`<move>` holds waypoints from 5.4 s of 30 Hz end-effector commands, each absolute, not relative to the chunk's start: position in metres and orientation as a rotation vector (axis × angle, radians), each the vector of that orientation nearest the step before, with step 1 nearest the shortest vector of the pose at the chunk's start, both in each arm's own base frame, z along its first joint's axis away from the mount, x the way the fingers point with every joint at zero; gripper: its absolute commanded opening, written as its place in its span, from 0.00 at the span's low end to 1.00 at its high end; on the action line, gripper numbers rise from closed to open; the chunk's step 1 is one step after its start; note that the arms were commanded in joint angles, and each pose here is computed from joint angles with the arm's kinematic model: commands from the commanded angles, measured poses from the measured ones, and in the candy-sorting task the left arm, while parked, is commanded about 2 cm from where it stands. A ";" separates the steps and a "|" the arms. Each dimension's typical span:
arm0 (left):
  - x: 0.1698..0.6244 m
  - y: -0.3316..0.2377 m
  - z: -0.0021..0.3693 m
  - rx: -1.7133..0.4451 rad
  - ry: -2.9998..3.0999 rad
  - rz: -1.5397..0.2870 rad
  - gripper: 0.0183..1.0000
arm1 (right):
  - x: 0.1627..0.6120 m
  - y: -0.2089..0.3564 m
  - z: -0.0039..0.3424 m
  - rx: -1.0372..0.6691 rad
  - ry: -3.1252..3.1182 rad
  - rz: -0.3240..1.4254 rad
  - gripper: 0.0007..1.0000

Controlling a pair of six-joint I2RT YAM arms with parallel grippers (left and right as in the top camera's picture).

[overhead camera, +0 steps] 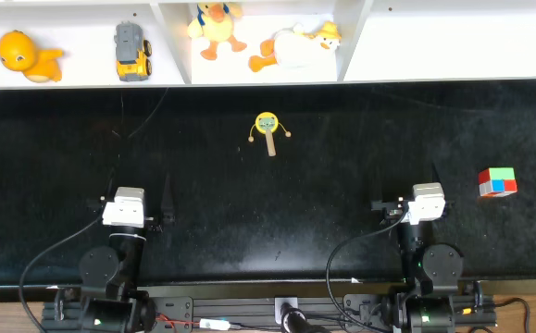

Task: Store Toys

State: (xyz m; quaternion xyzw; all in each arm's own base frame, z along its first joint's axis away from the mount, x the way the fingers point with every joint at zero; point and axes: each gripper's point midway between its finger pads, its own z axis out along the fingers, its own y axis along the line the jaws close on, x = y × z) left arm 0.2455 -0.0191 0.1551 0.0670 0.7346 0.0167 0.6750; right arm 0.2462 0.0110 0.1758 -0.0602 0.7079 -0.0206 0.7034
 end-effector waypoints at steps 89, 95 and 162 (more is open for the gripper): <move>0.245 -0.020 0.157 0.167 1.639 0.042 1.00 | 0.343 0.255 0.029 -0.133 2.812 0.107 0.36; 0.245 -0.020 0.157 0.167 1.639 0.042 1.00 | 0.343 0.256 0.030 -0.132 2.811 0.113 0.15; 0.245 -0.020 0.157 0.167 1.639 0.042 1.00 | 0.430 0.009 0.157 0.016 2.531 -0.154 0.99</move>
